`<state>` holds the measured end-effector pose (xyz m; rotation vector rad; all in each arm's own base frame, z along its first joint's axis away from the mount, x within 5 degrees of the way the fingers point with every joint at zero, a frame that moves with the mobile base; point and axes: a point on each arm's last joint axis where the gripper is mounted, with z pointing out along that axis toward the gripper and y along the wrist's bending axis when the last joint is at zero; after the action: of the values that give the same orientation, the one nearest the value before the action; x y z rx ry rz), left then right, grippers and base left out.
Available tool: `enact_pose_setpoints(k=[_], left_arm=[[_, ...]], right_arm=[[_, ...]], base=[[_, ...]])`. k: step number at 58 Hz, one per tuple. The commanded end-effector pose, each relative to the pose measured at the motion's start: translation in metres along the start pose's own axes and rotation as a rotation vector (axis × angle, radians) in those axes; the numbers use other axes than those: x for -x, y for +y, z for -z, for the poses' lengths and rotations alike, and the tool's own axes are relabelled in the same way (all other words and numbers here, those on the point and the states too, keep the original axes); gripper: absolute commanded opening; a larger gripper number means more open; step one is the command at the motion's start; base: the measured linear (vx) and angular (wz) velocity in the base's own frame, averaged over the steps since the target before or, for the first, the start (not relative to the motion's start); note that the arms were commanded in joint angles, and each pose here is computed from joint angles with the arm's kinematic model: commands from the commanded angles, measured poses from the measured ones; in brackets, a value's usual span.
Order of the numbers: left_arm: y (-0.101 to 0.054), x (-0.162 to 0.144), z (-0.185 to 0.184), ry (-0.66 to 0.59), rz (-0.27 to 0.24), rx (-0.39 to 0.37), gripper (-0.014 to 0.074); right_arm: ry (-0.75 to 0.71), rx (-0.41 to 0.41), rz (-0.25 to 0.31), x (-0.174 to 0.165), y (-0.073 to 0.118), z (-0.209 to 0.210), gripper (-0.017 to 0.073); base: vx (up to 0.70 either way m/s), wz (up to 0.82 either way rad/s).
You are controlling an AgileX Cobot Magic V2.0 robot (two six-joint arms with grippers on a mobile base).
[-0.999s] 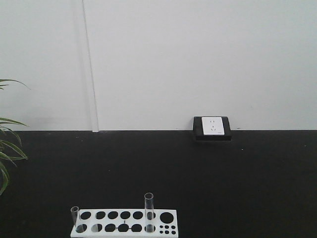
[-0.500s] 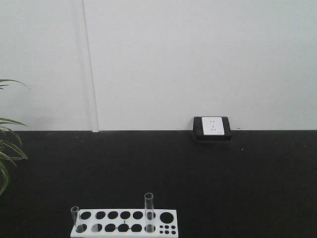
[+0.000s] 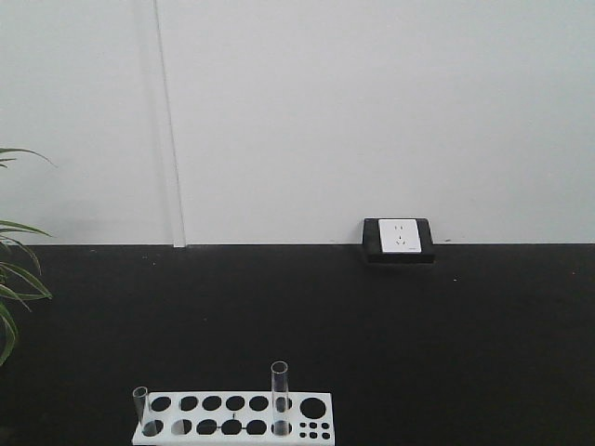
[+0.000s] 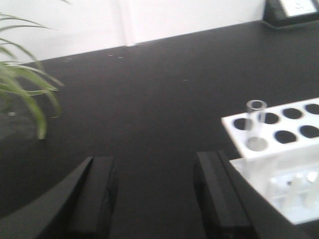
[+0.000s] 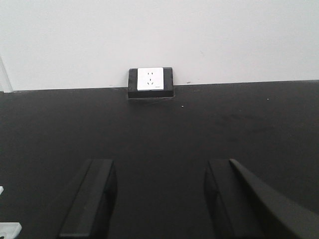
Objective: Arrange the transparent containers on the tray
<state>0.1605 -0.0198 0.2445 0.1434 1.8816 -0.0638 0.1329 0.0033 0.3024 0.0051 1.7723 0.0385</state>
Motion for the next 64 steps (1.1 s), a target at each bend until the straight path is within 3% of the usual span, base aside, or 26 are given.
enact_pose_setpoints(k=[1, 13, 22, 31, 40, 51, 64], left_arm=[[-0.011, 0.016, -0.014, -0.126, 0.001, -0.060, 0.0478], [-0.035, 0.008, -0.046, -0.176, -0.018, -0.160, 0.0478], [-0.044, -0.001, -0.064, -0.187, 0.081, -0.195, 0.0479], [-0.047, -0.008, -0.079, -0.228, 0.105, -0.204, 0.0479], [-0.048, -0.016, -0.088, -0.231, 0.166, -0.212, 0.0479], [-0.056, -0.010, -0.104, -0.240, 0.134, -0.251, 0.0479], [-0.060, 0.003, -0.127, -0.236, 0.126, -0.246, 0.0479]], right_arm=[[-0.108, 0.000, 0.006, 0.017, 0.000, 0.001, 0.0469], [-0.108, 0.000, 0.006, 0.017, 0.000, 0.001, 0.0469], [-0.108, 0.000, 0.006, 0.017, 0.000, 0.001, 0.0469], [-0.106, -0.001, 0.006, 0.017, 0.000, 0.001, 0.0469], [-0.074, -0.002, 0.006, 0.014, 0.000, 0.001, 0.0469], [-0.038, -0.004, 0.006, 0.011, 0.000, 0.001, 0.0469], [-0.035, -0.004, 0.006, 0.011, 0.000, 0.001, 0.0469]], base=[[0.00, 0.00], [0.00, 0.00], [0.00, 0.00], [0.00, 0.00], [0.00, 0.00], [0.00, 0.00], [0.00, 0.00]])
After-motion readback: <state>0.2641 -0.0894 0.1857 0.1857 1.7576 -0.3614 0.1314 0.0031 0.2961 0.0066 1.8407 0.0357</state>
